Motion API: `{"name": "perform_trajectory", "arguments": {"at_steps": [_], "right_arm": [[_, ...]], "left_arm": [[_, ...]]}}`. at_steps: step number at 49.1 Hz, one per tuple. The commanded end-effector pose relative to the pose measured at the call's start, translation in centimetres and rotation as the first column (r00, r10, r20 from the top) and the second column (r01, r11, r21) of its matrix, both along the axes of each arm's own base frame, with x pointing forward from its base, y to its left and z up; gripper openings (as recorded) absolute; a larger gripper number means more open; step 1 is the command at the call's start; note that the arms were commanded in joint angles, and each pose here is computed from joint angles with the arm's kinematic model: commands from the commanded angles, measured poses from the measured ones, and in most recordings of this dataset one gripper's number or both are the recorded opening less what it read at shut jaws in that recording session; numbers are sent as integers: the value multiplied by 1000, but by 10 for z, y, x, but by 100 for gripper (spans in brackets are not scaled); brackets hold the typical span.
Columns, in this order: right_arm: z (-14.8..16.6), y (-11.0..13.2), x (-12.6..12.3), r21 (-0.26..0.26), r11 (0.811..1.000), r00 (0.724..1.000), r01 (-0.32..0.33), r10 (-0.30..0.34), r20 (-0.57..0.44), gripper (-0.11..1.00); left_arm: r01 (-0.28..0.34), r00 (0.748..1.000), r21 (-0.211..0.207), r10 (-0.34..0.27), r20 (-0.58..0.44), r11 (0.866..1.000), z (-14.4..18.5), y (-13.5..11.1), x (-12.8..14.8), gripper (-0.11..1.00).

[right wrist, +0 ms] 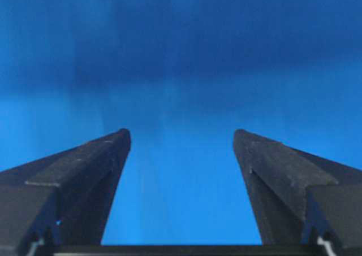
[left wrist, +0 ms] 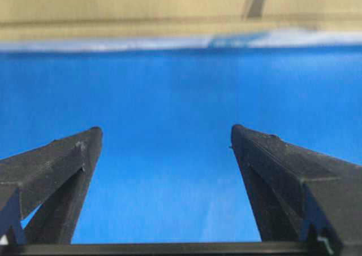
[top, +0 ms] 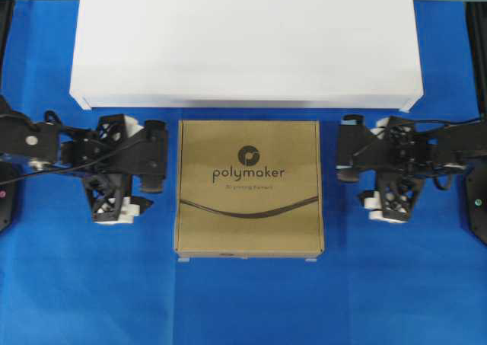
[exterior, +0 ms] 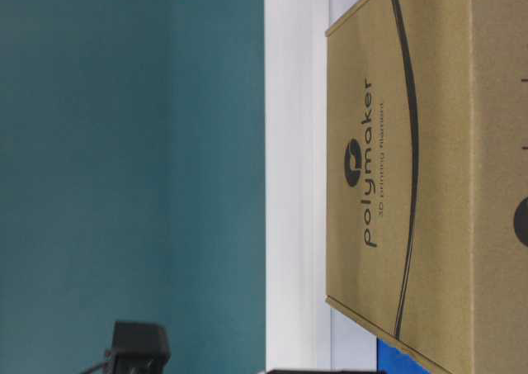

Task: Place the cardboard box on the stand after clamping it between your arms.
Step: 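Move both grippers inward to the left and right sides of the polymaker box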

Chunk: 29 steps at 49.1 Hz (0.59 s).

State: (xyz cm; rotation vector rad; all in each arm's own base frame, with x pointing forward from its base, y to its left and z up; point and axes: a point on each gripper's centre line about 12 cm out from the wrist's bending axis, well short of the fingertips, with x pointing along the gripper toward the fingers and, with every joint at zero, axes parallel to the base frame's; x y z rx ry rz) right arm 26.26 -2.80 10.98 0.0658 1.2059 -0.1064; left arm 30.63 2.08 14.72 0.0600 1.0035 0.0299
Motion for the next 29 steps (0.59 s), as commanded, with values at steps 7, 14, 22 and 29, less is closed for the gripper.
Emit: {"name": "perform_trajectory", "arguments": {"at_steps": [7, 14, 22, 29], "right_arm": [[3, -2, 38, -11, 1000, 998, -15, 16, 67, 100], [-2, 0, 52, -10, 1000, 998, -29, 29, 57, 100], [-6, 4, 64, -9, 999, 998, -43, 43, 53, 100], [-5, 5, 70, -10, 999, 997, -46, 46, 65, 100]], "left_arm": [[8, 999, 2, -8, 44, 1000, 2, -1, 21, 89], [7, 999, 0, -7, 43, 1000, -2, 0, 31, 89], [10, 1000, 1, -10, 29, 1000, -10, 0, 40, 89], [11, 999, 3, -11, 41, 1000, -8, 1, 48, 89]]}}
